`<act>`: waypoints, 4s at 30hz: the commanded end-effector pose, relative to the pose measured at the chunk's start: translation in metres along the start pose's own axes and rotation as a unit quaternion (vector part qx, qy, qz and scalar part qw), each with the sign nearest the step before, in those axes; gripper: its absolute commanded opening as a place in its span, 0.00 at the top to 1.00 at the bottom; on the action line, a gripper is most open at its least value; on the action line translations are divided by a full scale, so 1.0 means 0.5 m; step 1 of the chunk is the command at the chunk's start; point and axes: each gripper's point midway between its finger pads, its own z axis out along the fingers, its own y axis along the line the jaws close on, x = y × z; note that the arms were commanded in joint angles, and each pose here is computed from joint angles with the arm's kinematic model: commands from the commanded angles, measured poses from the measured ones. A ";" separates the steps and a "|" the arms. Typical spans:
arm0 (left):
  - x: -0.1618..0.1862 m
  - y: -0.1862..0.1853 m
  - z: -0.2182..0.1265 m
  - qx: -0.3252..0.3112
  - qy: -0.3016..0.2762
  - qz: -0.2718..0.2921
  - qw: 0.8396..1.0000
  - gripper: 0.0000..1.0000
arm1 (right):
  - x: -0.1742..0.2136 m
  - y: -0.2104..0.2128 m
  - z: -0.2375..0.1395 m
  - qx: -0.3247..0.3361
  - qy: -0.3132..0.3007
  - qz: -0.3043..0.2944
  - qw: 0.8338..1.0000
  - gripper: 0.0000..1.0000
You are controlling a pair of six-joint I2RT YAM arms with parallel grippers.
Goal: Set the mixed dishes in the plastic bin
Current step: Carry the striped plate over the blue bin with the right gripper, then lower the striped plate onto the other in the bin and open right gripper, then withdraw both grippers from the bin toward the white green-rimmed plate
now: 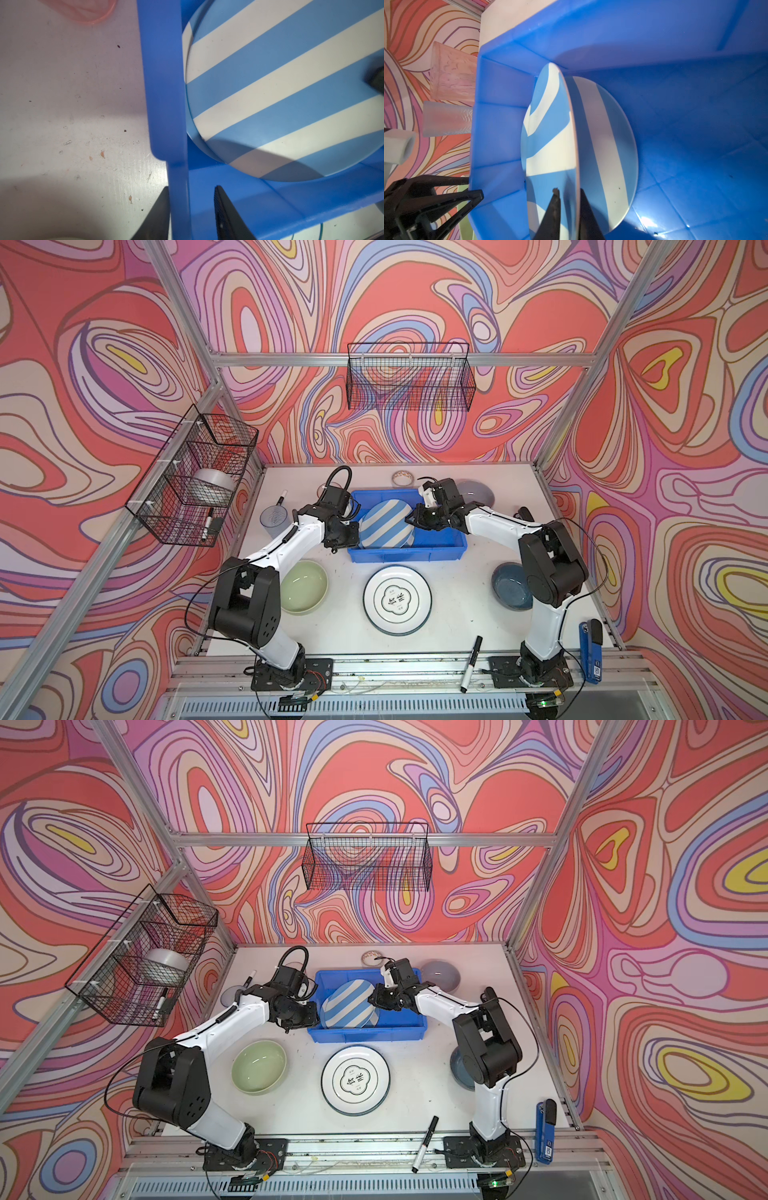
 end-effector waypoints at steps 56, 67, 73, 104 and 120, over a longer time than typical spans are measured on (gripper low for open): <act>-0.006 -0.023 -0.012 0.036 -0.012 0.024 0.999 0.60 | 0.071 -0.045 0.086 0.093 0.070 -0.044 0.992 0.43; -0.004 -0.009 -0.029 0.015 -0.022 0.018 0.999 0.45 | 0.041 -0.067 0.025 0.170 0.042 -0.068 0.982 0.38; 0.003 -0.008 -0.062 0.011 -0.025 0.026 0.999 0.40 | 0.024 -0.046 -0.032 0.185 0.026 -0.079 0.979 0.37; 0.239 -0.053 -0.151 0.080 0.016 0.038 0.996 0.56 | 0.243 0.053 -0.275 0.017 0.044 -0.089 0.995 0.45; 0.324 -0.069 -0.067 0.039 0.029 0.061 0.997 0.65 | 0.380 -0.022 -0.257 0.021 0.092 -0.037 0.995 0.54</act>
